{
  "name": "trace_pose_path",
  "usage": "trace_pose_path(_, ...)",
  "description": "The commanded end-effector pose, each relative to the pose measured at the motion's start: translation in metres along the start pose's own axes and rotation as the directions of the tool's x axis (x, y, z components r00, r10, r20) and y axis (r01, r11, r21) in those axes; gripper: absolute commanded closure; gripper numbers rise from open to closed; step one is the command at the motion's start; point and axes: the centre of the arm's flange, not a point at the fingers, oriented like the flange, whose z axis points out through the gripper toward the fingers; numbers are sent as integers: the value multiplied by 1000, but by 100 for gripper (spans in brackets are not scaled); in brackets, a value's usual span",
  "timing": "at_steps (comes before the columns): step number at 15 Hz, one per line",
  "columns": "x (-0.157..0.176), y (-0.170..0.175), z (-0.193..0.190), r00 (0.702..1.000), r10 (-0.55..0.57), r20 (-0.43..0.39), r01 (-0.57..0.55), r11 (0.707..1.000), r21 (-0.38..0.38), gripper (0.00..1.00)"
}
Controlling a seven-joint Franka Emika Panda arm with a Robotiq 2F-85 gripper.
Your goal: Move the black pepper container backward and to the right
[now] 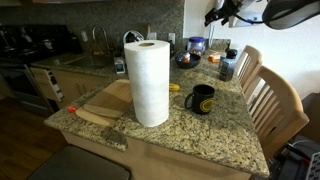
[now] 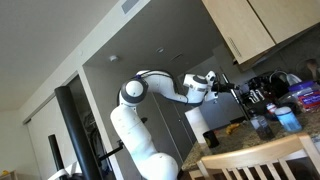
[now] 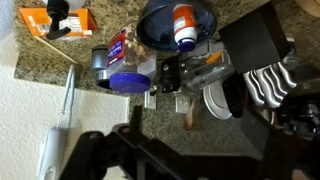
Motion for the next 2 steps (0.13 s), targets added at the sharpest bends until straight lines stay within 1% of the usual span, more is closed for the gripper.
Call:
trace_pose_path(1, -1, 0, 0, 1000, -1, 2, 1, 1000, 1, 0)
trace_pose_path(2, -1, 0, 1, 1000, -1, 2, 1, 1000, 1, 0)
